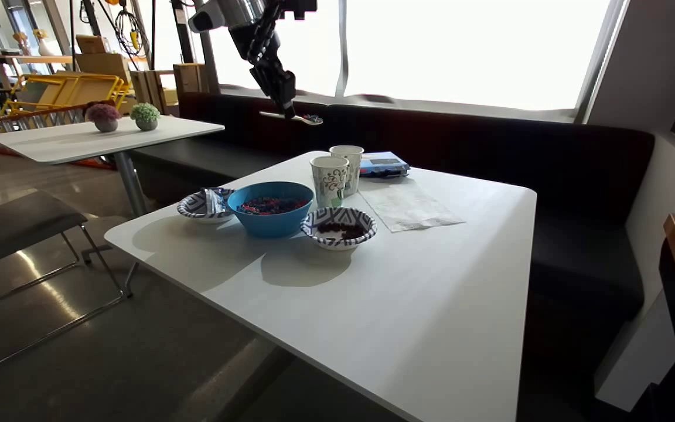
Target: Transfer a spoonful of contents from the blue bowl to the right cup
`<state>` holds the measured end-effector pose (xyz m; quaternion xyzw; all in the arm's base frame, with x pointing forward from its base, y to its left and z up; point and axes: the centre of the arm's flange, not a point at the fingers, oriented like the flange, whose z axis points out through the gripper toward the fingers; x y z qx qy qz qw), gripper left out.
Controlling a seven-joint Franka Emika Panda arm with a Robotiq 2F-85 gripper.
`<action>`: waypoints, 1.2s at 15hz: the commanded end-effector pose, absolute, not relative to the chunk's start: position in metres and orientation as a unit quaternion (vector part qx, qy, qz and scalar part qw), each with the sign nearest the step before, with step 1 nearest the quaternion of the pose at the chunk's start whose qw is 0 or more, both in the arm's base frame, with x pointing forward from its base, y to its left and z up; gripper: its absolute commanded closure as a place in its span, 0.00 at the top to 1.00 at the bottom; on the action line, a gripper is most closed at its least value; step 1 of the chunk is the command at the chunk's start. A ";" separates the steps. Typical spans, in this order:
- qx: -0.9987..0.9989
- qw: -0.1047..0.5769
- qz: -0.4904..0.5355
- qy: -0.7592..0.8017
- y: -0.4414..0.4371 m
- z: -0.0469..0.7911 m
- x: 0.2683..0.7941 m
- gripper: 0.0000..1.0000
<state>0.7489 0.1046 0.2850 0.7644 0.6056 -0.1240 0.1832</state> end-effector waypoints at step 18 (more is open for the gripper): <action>0.797 0.141 -0.145 0.569 0.037 0.295 0.751 0.13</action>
